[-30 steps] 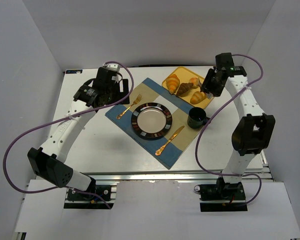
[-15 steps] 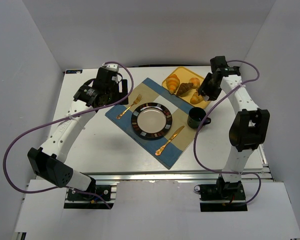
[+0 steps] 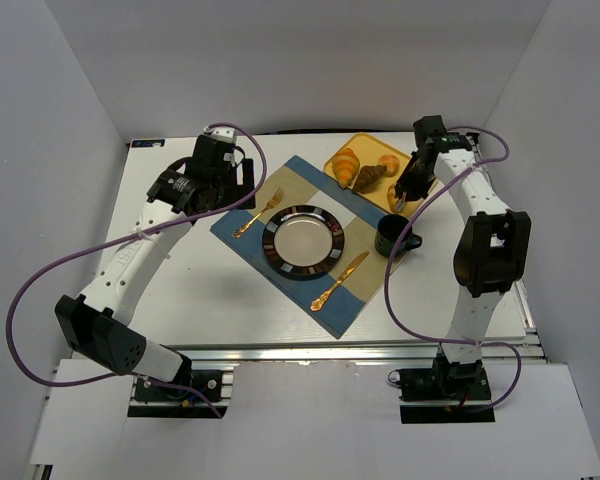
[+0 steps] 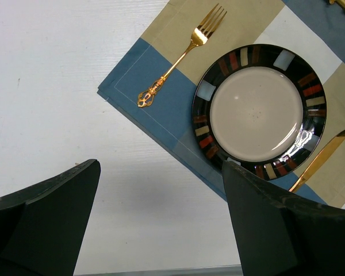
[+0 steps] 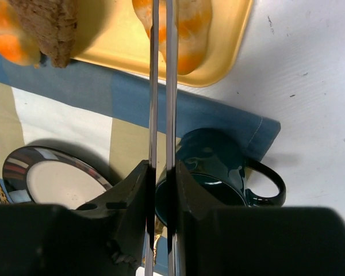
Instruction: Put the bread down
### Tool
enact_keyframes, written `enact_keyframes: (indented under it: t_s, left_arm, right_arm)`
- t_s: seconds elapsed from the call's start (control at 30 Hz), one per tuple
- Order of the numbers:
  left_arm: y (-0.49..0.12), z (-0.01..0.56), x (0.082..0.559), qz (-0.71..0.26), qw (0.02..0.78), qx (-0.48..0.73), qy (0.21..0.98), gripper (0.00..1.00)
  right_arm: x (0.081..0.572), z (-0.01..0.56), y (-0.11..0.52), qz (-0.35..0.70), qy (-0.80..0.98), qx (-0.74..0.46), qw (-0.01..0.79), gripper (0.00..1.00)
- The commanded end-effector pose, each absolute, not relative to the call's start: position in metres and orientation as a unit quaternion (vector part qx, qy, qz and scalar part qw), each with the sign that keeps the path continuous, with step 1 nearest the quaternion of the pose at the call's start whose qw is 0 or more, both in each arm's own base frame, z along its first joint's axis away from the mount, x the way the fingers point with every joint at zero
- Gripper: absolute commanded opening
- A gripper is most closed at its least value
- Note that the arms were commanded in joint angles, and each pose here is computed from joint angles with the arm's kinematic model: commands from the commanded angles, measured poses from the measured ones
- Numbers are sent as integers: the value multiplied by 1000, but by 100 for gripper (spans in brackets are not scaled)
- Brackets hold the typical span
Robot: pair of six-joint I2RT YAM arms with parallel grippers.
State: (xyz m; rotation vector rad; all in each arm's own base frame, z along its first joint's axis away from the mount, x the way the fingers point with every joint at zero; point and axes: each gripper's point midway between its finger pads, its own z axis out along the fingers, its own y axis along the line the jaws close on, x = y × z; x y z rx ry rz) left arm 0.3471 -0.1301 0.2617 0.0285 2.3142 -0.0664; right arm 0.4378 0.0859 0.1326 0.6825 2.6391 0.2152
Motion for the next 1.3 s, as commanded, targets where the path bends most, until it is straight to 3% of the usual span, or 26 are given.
enact_keyframes:
  t_s: [0.0, 0.43, 0.63, 1.03, 1.27]
  left_arm:
    - [-123, 277, 343, -24, 420, 7, 907, 98]
    - [-126, 279, 342, -36, 421, 6, 906, 98]
    - [-128, 281, 342, -40, 422, 5, 906, 98]
    - [-130, 283, 341, -50, 424, -1, 904, 98]
    - [-132, 281, 338, -57, 420, -1, 906, 98]
  right_arm:
    - [452, 162, 85, 86, 935, 246, 240, 20]
    - [457, 249, 81, 92, 920, 188, 331, 12]
    - [422, 282, 107, 115, 926, 116, 340, 11]
    - [302, 253, 230, 286, 936, -31, 201, 12]
    - [273, 218, 270, 323, 933, -71, 138, 11]
